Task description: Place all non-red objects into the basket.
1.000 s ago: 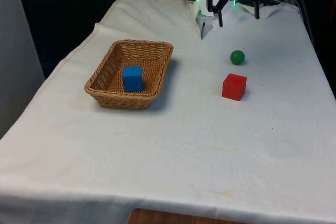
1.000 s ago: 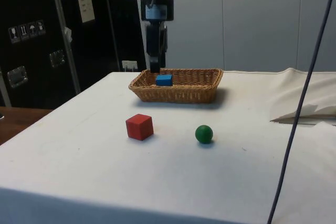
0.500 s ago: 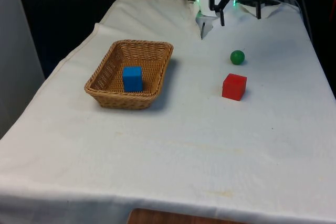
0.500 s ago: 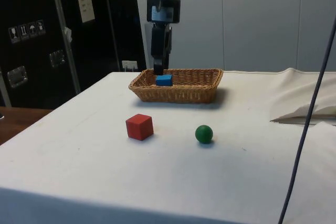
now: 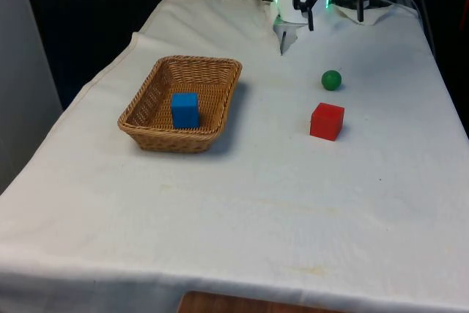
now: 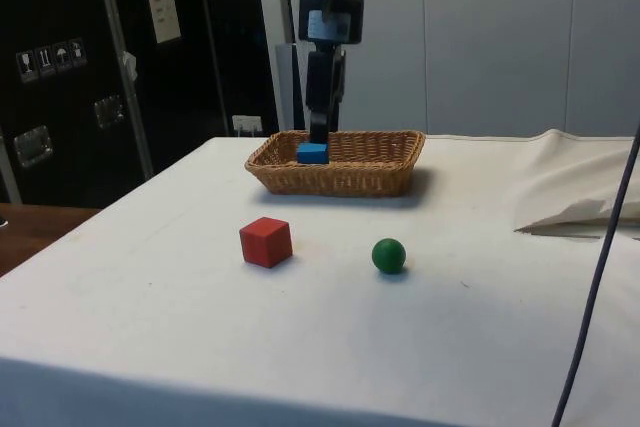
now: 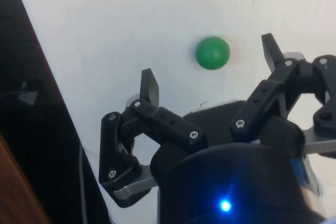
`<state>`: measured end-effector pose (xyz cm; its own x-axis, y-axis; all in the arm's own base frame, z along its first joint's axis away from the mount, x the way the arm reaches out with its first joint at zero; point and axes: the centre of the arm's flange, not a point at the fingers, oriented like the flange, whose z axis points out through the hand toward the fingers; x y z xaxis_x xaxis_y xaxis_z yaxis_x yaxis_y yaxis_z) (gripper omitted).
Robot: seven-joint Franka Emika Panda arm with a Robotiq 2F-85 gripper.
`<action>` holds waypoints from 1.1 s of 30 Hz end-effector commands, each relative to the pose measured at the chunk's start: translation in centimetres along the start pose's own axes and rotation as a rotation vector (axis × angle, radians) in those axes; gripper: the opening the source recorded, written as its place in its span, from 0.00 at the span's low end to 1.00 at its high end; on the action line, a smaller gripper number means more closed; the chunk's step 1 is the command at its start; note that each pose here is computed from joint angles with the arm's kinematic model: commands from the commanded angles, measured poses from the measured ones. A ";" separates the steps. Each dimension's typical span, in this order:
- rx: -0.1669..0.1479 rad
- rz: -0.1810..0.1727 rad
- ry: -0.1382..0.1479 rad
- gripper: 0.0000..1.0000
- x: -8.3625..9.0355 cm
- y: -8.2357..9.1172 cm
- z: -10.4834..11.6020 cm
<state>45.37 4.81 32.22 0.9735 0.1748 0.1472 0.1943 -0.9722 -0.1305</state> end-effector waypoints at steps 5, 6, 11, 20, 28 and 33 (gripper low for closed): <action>-0.008 0.019 -0.014 1.00 -1.1 -0.1 0.0; -0.008 0.020 -0.018 1.00 -1.2 -0.1 0.0; -0.012 0.024 -0.025 1.00 -1.7 -0.1 0.0; -0.041 0.029 -0.051 1.00 -3.0 -0.2 0.1; -0.080 0.028 -0.068 1.00 -3.9 -0.2 0.2; -0.105 0.028 -0.078 1.00 -4.4 -0.3 0.3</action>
<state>41.29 4.57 31.28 0.9847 0.1588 0.0721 0.1625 -0.9855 -0.0482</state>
